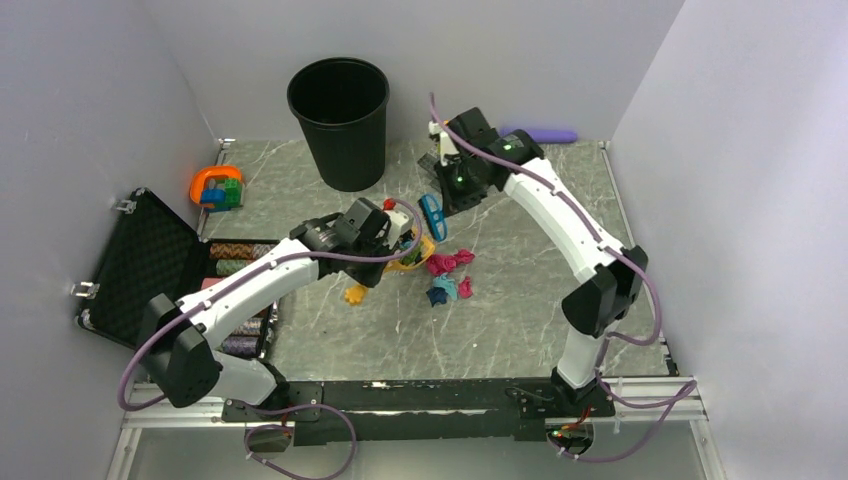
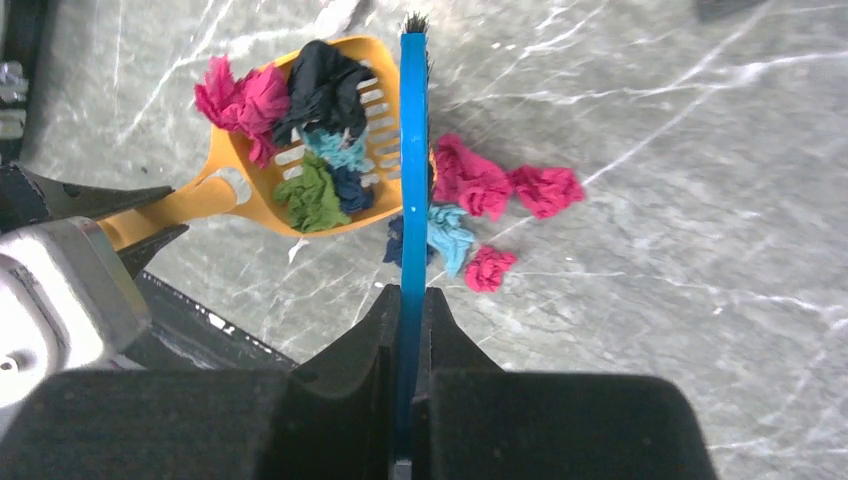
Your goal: Sweep away the paper scraps from the table
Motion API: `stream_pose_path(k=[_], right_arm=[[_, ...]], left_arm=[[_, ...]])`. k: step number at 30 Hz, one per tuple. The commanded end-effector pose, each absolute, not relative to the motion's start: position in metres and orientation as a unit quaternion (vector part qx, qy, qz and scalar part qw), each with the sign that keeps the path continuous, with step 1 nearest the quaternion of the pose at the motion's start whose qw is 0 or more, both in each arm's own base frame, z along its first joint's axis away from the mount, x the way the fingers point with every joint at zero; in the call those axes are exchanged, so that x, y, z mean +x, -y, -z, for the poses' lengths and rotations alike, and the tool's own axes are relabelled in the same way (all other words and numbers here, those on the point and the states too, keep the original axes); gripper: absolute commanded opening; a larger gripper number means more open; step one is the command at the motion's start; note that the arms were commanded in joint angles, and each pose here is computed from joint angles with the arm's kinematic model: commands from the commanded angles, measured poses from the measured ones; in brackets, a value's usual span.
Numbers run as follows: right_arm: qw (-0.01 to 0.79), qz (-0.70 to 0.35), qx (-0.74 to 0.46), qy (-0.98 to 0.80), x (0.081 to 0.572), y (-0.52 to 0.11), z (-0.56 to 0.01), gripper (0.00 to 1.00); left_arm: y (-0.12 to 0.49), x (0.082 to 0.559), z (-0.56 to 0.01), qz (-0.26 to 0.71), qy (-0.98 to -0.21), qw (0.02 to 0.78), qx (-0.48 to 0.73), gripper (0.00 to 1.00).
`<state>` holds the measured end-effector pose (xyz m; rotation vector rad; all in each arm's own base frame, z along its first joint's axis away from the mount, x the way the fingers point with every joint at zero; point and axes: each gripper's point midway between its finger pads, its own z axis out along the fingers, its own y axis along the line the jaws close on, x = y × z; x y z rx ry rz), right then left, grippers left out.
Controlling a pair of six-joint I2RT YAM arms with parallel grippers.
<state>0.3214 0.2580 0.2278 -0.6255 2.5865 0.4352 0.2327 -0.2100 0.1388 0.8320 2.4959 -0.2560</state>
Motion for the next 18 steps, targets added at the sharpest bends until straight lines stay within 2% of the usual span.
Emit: stream_pose_path(k=[1, 11, 18], right_arm=[[0.293, -0.145, -0.175, -0.929, 0.329, -0.229, -0.28, 0.0], [0.358, -0.108, -0.08, -0.924, 0.342, -0.174, -0.31, 0.0], [0.376, -0.105, -0.038, -0.92, 0.341, -0.143, -0.316, 0.0]], left_arm=[[0.219, 0.24, -0.16, 0.113, -0.903, 0.294, 0.292, 0.0], [0.225, 0.247, -0.192, 0.135, -0.898, 0.329, 0.26, 0.0], [0.231, 0.272, -0.234, 0.131, -0.894, 0.356, 0.237, 0.0]])
